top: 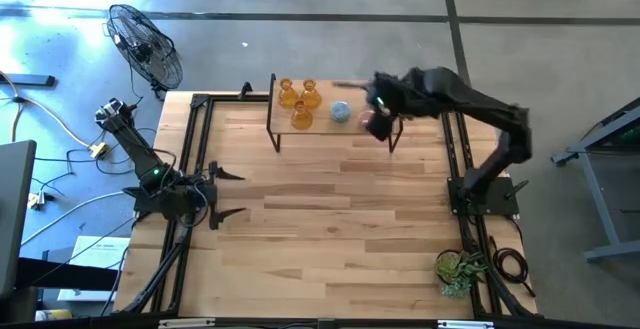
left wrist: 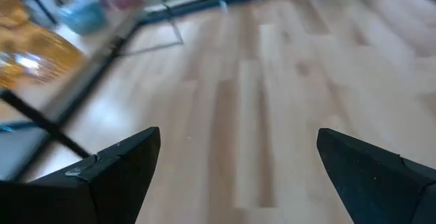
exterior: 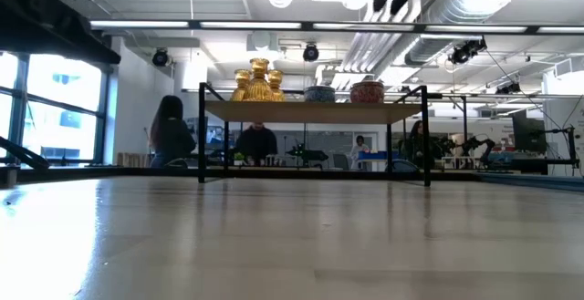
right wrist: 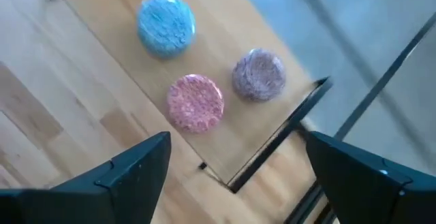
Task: Pick & Place candle stick holders
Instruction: Return to Home Position
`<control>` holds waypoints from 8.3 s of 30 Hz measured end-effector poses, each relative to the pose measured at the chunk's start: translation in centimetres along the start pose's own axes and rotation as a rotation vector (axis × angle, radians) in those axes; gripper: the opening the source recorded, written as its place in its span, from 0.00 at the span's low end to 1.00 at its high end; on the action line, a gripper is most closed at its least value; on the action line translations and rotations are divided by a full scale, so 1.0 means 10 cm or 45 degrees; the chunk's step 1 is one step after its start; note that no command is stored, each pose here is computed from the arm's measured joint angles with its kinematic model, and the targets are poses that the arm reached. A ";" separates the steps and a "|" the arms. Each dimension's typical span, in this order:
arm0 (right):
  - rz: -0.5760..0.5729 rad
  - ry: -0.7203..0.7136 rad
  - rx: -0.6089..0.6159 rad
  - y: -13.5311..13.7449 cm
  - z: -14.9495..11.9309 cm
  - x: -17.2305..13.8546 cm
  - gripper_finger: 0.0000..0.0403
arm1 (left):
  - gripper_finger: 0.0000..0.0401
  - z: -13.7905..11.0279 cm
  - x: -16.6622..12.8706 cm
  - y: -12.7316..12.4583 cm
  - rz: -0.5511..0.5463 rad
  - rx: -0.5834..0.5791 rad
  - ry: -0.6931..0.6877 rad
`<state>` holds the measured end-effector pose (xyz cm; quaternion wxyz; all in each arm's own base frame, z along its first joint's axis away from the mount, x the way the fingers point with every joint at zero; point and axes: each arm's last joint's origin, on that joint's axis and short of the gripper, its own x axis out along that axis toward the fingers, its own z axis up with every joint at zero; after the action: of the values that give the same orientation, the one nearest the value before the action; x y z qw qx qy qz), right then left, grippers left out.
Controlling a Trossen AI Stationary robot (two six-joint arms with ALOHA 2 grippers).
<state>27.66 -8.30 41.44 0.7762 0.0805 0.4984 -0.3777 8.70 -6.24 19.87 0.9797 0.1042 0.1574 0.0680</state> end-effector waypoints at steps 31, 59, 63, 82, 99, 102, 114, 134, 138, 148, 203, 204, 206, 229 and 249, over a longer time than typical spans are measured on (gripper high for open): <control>0.239 -0.967 0.069 0.46 -2.12 0.21 0.59 | 0.97 0.20 -0.02 0.02 0.177 -0.064 -0.181; 1.050 -1.427 -0.306 0.46 -2.19 0.54 0.09 | 0.04 0.23 -0.03 0.03 0.174 -0.042 -0.201; 1.045 -1.399 -0.344 0.43 -2.19 0.57 0.02 | 0.01 0.23 -0.04 0.04 0.156 -0.017 -0.207; 0.986 -1.568 -0.180 -0.02 -2.68 0.97 0.00 | 0.01 0.27 0.21 0.42 -0.061 -0.127 -0.204; 1.066 -1.514 -0.135 -0.02 -2.80 1.17 0.12 | 0.01 0.27 0.26 0.53 -0.182 -0.133 -0.229; 1.098 -1.512 -0.158 -0.01 -2.80 1.17 0.18 | 0.01 0.27 0.26 0.53 -0.184 -0.147 -0.224; 1.095 -1.513 -0.158 -0.01 -2.80 1.17 0.40 | 0.01 0.26 0.26 0.54 -0.172 -0.167 -0.211; 0.987 -1.454 -0.095 -0.02 -2.81 1.22 0.46 | 0.48 0.19 0.39 0.51 -0.068 -0.275 -0.064; 0.987 -1.454 -0.095 -0.02 -2.80 1.22 0.46 | 0.61 0.19 0.39 0.52 -0.021 -0.269 -0.060; 0.986 -1.455 -0.097 -0.02 -2.80 1.22 0.46 | 0.59 0.15 0.39 0.49 -0.128 -0.255 -0.006; 0.983 -1.378 -0.060 -0.01 -2.82 1.27 0.45 | 0.00 -0.32 0.25 0.40 -0.396 -0.312 -0.432; 0.973 -1.379 -0.054 -0.01 -2.82 1.27 0.45 | 0.00 -0.32 0.25 0.40 -0.400 -0.311 -0.432; 0.954 -1.380 -0.047 -0.01 -2.82 1.27 0.45 | 0.00 -0.32 0.25 0.40 -0.402 -0.310 -0.421; 0.884 -1.304 -0.088 0.00 -2.85 1.34 0.45 | 0.00 -0.34 0.28 0.39 -0.397 -0.302 -0.391; 0.847 -1.305 -0.065 -0.01 -2.84 1.34 0.45 | 0.00 -0.35 0.28 0.40 -0.273 0.022 -0.423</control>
<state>10.27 -0.86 16.33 0.9952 0.0211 0.0184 -0.0935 9.81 -1.24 16.69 0.9929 0.1048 0.0044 -0.0562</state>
